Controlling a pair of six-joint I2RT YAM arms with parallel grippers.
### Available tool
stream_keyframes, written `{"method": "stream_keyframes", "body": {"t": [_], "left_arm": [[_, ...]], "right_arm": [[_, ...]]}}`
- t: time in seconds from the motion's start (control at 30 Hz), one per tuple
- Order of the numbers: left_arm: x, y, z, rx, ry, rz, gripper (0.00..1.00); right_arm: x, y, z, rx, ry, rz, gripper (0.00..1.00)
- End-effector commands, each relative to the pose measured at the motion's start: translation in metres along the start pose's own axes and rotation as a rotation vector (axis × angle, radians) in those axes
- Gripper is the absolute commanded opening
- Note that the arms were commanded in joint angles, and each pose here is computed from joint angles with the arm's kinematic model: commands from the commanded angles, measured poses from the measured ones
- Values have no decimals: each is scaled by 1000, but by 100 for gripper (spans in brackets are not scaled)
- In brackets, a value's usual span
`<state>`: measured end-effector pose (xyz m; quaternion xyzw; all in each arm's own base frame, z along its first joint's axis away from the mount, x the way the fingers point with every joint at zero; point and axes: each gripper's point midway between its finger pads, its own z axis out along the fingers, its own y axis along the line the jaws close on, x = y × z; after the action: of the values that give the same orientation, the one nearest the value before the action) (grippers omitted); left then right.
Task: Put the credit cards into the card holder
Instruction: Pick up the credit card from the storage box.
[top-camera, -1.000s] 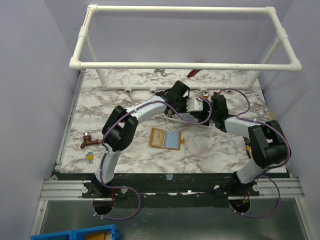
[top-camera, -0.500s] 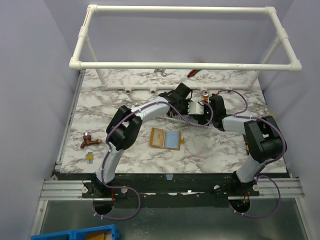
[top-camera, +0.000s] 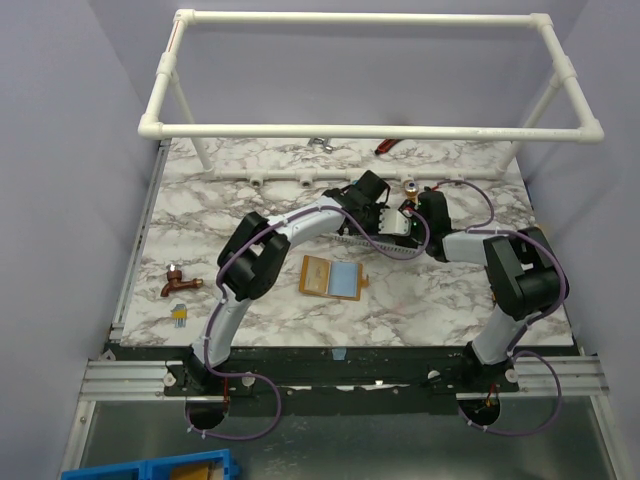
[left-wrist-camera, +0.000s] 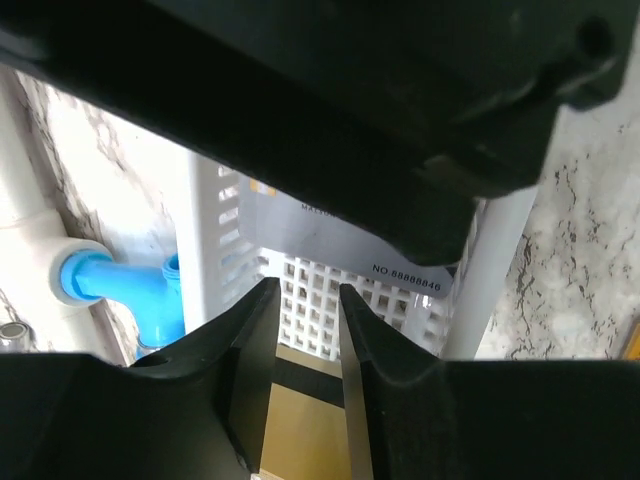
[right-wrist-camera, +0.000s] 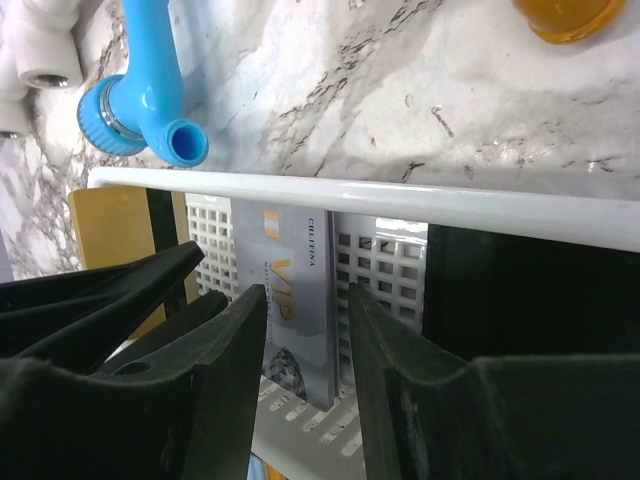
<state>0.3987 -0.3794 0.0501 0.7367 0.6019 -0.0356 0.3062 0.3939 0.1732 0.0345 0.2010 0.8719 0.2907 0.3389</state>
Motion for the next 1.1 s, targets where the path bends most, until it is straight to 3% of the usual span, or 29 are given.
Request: {"method": "stream_keyframes", "body": {"t": [0.0,0.47,1.07], "left_arm": [[-17,1,3,6,-41,37,34],[-19,-3,5,35,-42,34,40],[-36,-96,-26,307,-86,-32,40]], "right_arm": [[0,-12,3,13,-11,52,41],[11,-8,-8,-50,9,81,33],[30,-31,-55,50,24,44,33]]}}
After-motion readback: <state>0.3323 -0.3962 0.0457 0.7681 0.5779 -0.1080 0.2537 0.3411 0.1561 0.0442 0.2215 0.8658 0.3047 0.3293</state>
